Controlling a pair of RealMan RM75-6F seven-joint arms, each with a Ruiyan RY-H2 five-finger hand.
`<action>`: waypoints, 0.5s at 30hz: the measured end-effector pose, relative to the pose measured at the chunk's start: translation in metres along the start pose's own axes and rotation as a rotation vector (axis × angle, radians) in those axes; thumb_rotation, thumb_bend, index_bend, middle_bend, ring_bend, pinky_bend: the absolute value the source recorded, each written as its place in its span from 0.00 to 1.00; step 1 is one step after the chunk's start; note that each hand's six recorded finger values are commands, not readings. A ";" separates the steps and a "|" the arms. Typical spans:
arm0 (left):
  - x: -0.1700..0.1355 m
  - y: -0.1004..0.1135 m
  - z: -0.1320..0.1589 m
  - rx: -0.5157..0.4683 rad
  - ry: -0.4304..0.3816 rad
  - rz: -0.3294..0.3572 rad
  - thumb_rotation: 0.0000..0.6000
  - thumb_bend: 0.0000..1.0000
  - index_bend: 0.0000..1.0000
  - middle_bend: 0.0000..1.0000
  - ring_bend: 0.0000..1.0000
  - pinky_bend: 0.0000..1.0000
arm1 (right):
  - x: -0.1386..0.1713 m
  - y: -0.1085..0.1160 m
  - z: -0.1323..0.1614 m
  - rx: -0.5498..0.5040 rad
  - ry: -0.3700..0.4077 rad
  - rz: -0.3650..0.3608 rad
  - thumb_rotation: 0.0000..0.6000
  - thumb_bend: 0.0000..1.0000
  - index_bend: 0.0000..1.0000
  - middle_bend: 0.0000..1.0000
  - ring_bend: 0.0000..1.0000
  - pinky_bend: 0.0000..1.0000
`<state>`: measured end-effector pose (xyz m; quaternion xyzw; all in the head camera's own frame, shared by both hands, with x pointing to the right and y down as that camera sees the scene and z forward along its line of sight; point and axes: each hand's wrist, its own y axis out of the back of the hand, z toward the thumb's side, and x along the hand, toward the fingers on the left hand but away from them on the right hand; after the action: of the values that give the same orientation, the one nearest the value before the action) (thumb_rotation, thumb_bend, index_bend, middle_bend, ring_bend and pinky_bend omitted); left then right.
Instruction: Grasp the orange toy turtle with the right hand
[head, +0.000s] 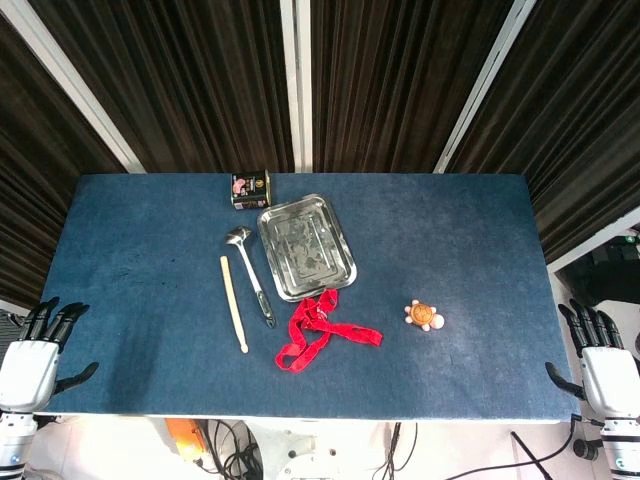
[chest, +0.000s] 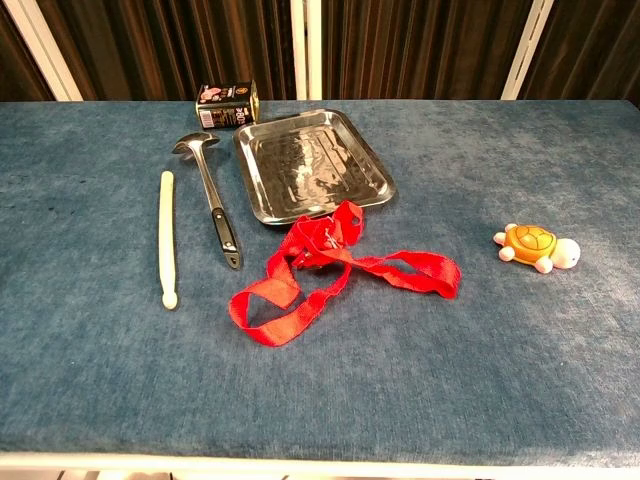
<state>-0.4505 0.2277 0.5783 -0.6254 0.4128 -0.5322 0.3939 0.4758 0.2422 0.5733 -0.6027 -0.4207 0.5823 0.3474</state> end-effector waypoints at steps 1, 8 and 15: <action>0.000 0.000 0.000 0.001 0.000 -0.001 1.00 0.13 0.15 0.15 0.00 0.09 | 0.000 0.000 0.000 -0.001 0.001 0.000 1.00 0.20 0.00 0.00 0.00 0.00; -0.001 -0.001 0.001 0.008 0.005 -0.017 1.00 0.13 0.15 0.14 0.00 0.09 | -0.001 0.001 0.004 -0.004 0.027 -0.010 1.00 0.21 0.00 0.01 0.00 0.00; -0.003 0.002 -0.001 0.012 0.017 -0.014 1.00 0.13 0.15 0.14 0.00 0.09 | -0.008 0.005 0.014 0.007 0.068 -0.043 1.00 0.21 0.00 0.10 0.00 0.00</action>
<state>-0.4522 0.2296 0.5754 -0.6212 0.4087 -0.5427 0.3905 0.4622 0.2319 0.5708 -0.6117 -0.4195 0.5552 0.3763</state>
